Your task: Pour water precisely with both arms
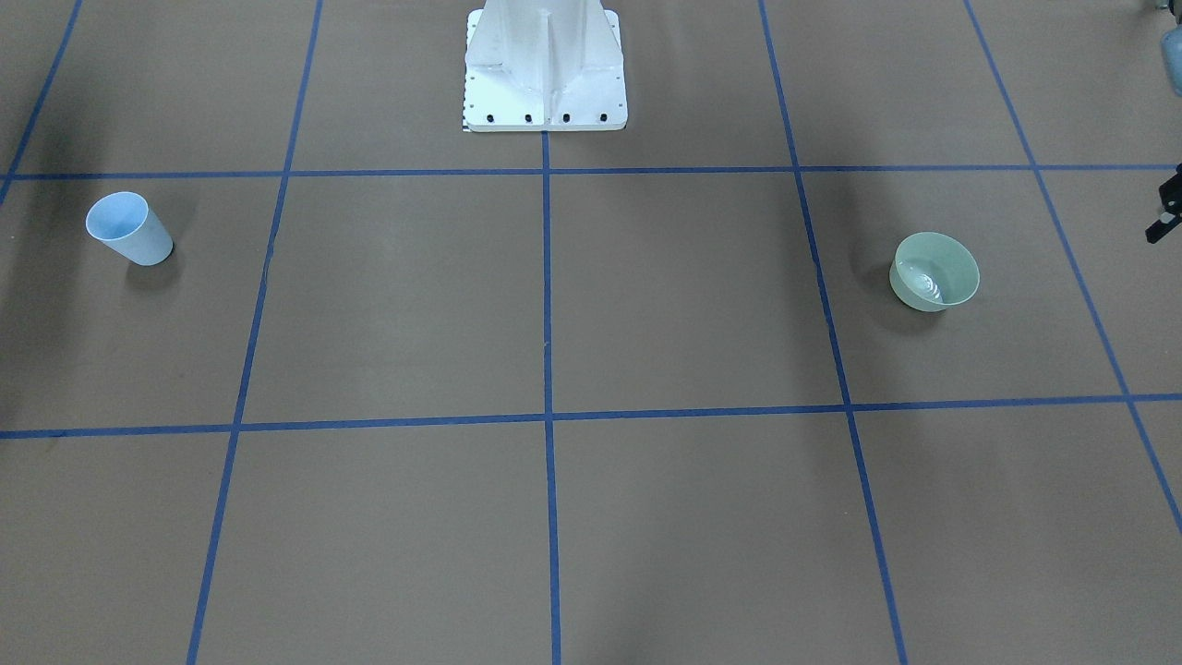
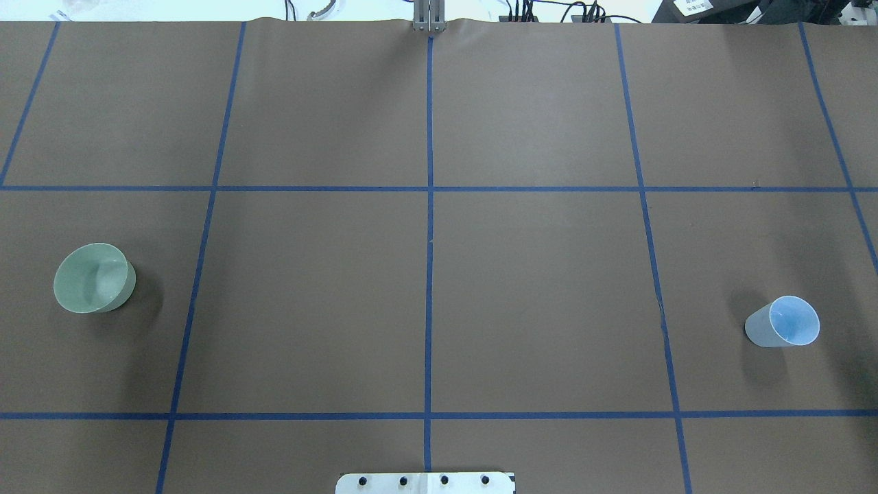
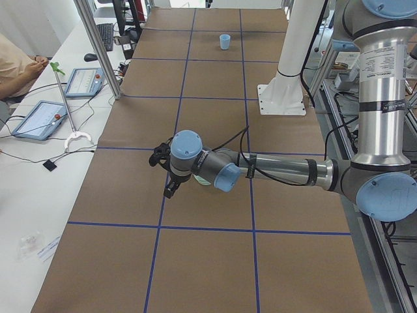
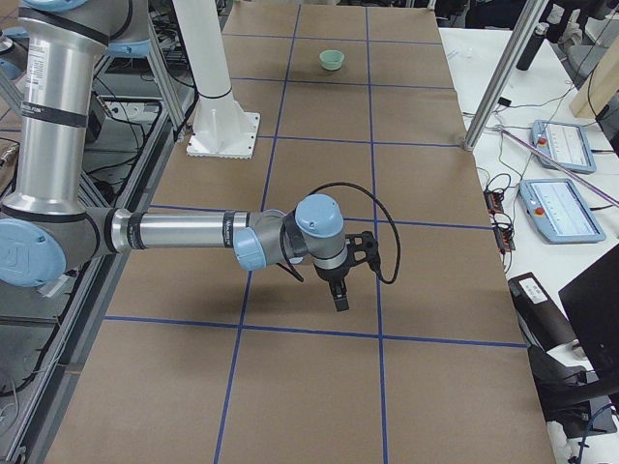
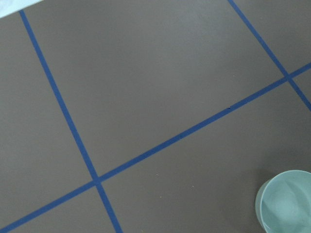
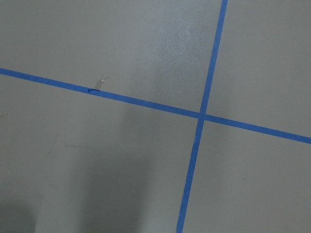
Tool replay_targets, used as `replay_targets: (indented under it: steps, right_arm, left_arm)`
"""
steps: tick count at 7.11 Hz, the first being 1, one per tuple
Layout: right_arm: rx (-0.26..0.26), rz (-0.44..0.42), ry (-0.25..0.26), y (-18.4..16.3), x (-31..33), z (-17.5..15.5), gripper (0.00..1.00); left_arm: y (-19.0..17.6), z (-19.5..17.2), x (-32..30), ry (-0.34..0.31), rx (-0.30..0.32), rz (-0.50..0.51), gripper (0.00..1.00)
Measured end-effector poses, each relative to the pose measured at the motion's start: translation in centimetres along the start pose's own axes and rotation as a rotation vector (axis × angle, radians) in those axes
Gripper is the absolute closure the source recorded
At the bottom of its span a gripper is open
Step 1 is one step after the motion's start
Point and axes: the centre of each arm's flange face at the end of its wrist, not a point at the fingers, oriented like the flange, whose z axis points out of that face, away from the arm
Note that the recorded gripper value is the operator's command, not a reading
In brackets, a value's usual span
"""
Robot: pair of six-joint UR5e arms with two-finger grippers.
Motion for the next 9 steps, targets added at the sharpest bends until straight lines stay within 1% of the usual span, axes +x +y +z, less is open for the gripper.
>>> replay_targets:
  steps: [1, 3, 5, 6, 7, 8, 9]
  right_arm:
    - [0.0, 0.0, 0.0, 0.0, 0.0, 0.0, 0.0]
    - [0.001, -0.002, 0.0, 0.0, 0.0, 0.0, 0.0]
    - [0.0, -0.002, 0.0, 0.1, 0.0, 0.0, 0.0]
    - [0.0, -0.002, 0.0, 0.1, 0.0, 0.0, 0.0]
    - [-0.001, -0.003, 0.0, 0.2, 0.0, 0.0, 0.0]
    - [-0.001, -0.004, 0.0, 0.2, 0.0, 0.0, 0.0]
    - [-0.001, -0.005, 0.001, 0.2, 0.0, 0.0, 0.0]
  left_arm:
    - [0.9, 1.8, 1.3, 0.006, -0.008, -0.071, 0.0]
    - [2.8, 6.2, 4.8, -0.02, -0.006, -0.179, 0.0]
    - [4.0, 10.5, 8.7, -0.053, -0.01, -0.233, 0.01]
    - [4.4, 12.4, 10.3, -0.069, -0.018, -0.239, 0.03]
    - [4.8, 13.7, 11.5, -0.079, -0.025, -0.238, 0.24]
    - [5.3, 14.9, 12.5, -0.085, -0.034, -0.227, 0.79]
    - [5.7, 15.7, 13.0, -0.086, -0.044, -0.213, 1.0]
